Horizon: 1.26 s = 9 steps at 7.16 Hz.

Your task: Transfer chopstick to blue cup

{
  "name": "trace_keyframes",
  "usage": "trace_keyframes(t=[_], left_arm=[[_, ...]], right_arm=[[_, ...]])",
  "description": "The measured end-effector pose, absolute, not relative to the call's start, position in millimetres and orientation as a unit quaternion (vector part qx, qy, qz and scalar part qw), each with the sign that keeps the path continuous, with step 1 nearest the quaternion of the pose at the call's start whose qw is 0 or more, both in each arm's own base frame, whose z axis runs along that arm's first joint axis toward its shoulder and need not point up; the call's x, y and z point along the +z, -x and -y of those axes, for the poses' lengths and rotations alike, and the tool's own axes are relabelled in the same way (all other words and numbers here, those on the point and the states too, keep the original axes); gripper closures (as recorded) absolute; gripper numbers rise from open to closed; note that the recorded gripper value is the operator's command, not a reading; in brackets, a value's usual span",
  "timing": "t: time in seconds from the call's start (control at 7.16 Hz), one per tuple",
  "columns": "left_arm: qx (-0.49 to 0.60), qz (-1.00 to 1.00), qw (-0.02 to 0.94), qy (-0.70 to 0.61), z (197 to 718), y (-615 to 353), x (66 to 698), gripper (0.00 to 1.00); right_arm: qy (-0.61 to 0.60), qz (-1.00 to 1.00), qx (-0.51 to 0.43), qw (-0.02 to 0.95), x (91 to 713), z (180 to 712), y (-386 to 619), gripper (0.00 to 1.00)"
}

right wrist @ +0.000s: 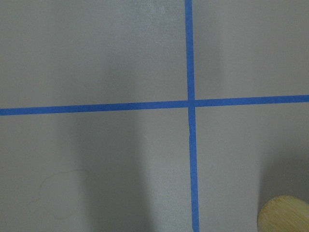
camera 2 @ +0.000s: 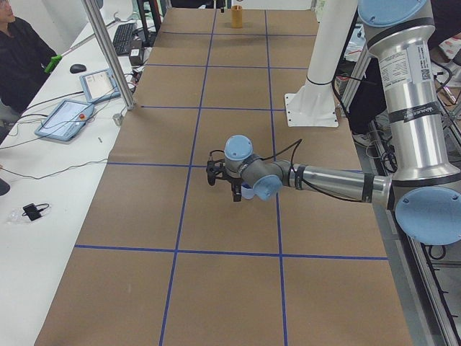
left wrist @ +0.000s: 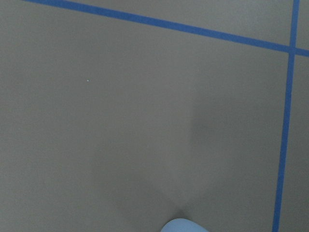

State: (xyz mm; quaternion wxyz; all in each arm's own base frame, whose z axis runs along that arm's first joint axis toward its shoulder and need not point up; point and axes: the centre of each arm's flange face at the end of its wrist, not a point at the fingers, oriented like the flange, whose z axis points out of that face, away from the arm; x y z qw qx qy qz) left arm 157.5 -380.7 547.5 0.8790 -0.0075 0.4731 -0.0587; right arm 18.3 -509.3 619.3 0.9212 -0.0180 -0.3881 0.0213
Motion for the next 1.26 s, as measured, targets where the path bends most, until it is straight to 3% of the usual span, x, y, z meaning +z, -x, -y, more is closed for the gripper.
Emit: trace_keyframes(t=[0.84,1.26], left_arm=[[-0.029,-0.467,0.883,0.03,354,-178,561,0.05],[-0.023,-0.465,0.884,0.038,350,-184,565,0.84]], right_arm=[[0.021,0.389,0.023,0.921,622,509,-18,0.0],[0.024,0.389,0.023,0.92,625,509,-17,0.0]])
